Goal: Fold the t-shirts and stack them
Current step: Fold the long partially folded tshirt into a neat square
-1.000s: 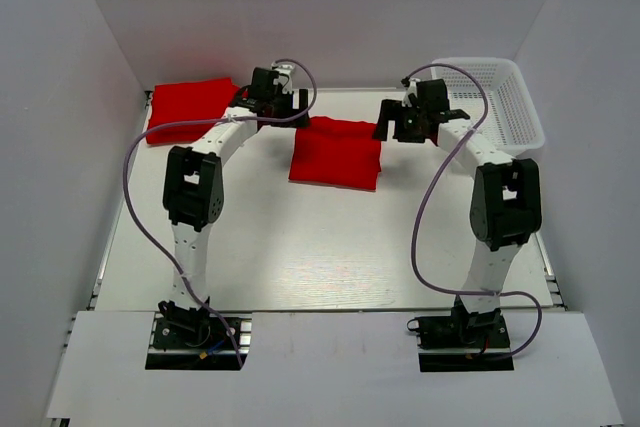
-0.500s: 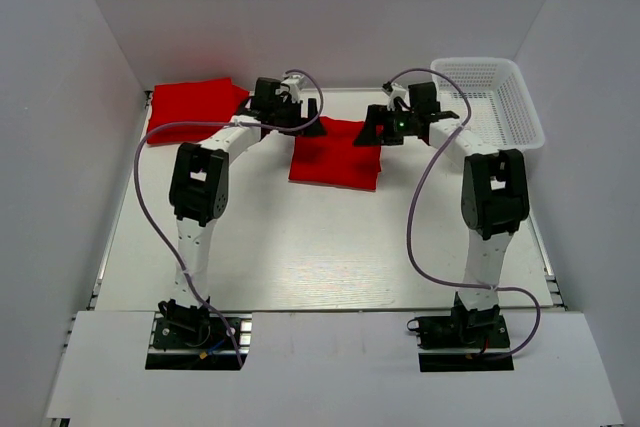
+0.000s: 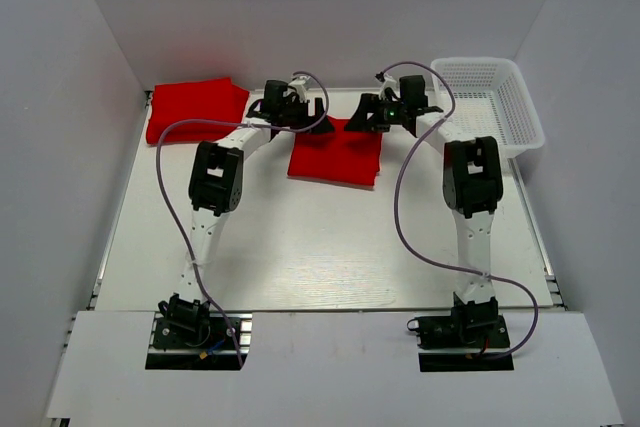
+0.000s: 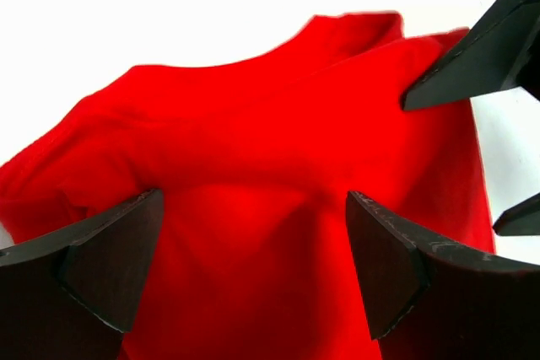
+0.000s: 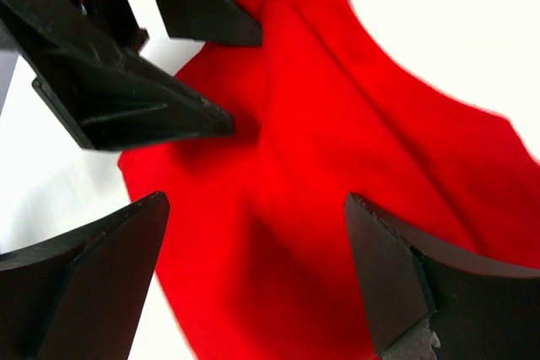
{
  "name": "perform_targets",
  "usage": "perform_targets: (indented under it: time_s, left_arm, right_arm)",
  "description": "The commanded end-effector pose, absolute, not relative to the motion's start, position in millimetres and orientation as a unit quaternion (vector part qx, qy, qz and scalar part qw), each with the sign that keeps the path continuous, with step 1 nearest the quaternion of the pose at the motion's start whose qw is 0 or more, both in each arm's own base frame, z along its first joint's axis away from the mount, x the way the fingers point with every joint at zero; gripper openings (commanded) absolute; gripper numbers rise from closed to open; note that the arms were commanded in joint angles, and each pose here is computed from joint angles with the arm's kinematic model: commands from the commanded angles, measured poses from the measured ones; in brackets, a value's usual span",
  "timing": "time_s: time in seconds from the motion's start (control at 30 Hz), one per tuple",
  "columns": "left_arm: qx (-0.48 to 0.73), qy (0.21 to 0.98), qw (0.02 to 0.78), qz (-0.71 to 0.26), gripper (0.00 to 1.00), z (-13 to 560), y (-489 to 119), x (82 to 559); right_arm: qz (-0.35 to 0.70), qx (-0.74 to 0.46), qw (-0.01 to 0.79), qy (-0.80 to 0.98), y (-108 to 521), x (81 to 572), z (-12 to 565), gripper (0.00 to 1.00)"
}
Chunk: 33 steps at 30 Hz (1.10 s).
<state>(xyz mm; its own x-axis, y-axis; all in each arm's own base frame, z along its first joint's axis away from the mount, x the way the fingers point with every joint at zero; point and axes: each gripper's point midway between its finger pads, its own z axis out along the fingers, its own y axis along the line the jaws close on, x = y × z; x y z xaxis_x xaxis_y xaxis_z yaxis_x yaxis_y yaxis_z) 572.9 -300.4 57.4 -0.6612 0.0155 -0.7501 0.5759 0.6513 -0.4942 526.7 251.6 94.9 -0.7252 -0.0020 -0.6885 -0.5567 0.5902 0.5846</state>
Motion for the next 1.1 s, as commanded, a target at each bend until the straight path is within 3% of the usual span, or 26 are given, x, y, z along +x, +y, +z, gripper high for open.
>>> perform_targets:
  time_s: [0.0,0.23,0.4,0.57,0.73,0.77,0.87,0.9,1.0,1.07]
  left_arm:
    - [0.166,0.820,0.398,-0.377,1.00,69,-299,594]
    - [0.134,0.842,0.389,-0.350,1.00,35,-284,597]
    - [0.122,0.857,0.378,-0.327,1.00,18,-275,591]
    - [0.123,0.854,0.380,-0.333,1.00,25,-272,593]
    - [0.132,0.836,0.403,-0.347,1.00,75,-277,596]
    - [0.141,0.826,0.421,-0.347,1.00,103,-277,598]
    - [0.153,0.818,0.443,-0.333,1.00,145,-272,596]
    - [0.169,0.800,0.475,-0.325,1.00,183,-269,595]
    - [0.151,0.813,0.482,-0.290,1.00,198,-252,585]
    - [0.153,0.818,0.486,-0.267,1.00,210,-241,572]
  right_arm:
    - [0.423,-0.163,0.371,0.810,252,556,106,0.90]
    - [0.392,-0.060,0.352,0.848,222,575,55,0.90]
    - [0.363,0.026,0.323,0.874,190,559,6,0.90]
    - [0.391,0.010,0.304,0.869,190,553,0,0.90]
    - [0.388,-0.075,0.354,0.848,200,565,71,0.90]
    - [0.377,-0.105,0.392,0.832,198,568,110,0.90]
    - [0.339,-0.130,0.439,0.822,185,569,159,0.90]
    - [0.332,-0.135,0.445,0.821,184,561,179,0.90]
    - [0.302,-0.148,0.474,0.814,174,545,213,0.90]
    - [0.293,-0.143,0.464,0.824,168,526,206,0.90]
